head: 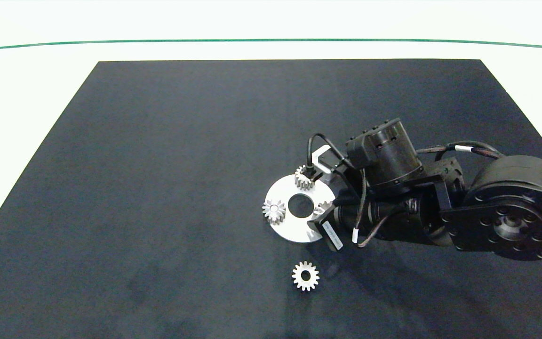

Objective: Remove an incorrectly installed larger gear and replace it with the correct smaller gear

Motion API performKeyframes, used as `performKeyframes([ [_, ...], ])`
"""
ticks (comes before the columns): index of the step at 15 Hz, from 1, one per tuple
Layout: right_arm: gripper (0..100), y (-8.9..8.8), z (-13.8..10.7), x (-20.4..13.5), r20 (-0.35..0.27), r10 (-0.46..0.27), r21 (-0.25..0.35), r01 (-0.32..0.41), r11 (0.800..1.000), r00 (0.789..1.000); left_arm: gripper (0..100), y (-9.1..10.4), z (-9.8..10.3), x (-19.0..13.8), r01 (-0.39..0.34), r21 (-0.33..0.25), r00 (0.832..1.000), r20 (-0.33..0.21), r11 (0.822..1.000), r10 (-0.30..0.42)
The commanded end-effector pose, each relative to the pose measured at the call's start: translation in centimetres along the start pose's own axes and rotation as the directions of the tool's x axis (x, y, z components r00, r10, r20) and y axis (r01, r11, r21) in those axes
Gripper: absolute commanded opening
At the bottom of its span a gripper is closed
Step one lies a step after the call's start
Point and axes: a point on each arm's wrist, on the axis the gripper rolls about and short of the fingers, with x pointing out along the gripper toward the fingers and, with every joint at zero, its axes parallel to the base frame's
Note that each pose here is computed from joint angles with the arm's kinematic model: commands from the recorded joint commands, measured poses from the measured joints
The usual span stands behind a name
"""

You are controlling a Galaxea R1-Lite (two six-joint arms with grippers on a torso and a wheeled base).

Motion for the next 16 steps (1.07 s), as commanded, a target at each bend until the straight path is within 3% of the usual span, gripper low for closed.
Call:
performKeyframes([
  [1, 28, 0.0, 0.5, -1.0, 0.032, 0.002, -0.003, -0.002, 1.0, 0.999, 100, 0.0, -0.1, 0.1, -0.001, 0.0, 1.0, -0.008, 1.0, 0.001],
  [4, 28, 0.1, 0.9, -2.2, 0.063, 0.006, -0.005, -0.005, 1.0, 0.998, 100, 0.0, -0.2, 0.2, -0.002, 0.0, 1.0, -0.013, 1.0, 0.002],
  [7, 28, -0.9, 1.1, -4.2, 0.087, -0.019, 0.013, 0.018, 1.0, 0.996, 100, 0.0, -0.2, 0.1, -0.006, -0.002, 1.0, -0.01, 1.0, 0.006],
  [11, 28, -4.7, 0.2, -5.7, 0.071, -0.17, 0.096, 0.163, 0.982, 0.983, 100, 0.0, -0.2, 0.1, -0.016, -0.007, 1.0, -0.009, 1.0, 0.016],
  [16, 28, -8.8, -2.8, -5.6, -0.029, -0.27, 0.179, 0.271, 0.946, 0.962, 100, 0.0, -0.2, 0.0, -0.02, -0.008, 1.0, -0.006, 1.0, 0.02],
])
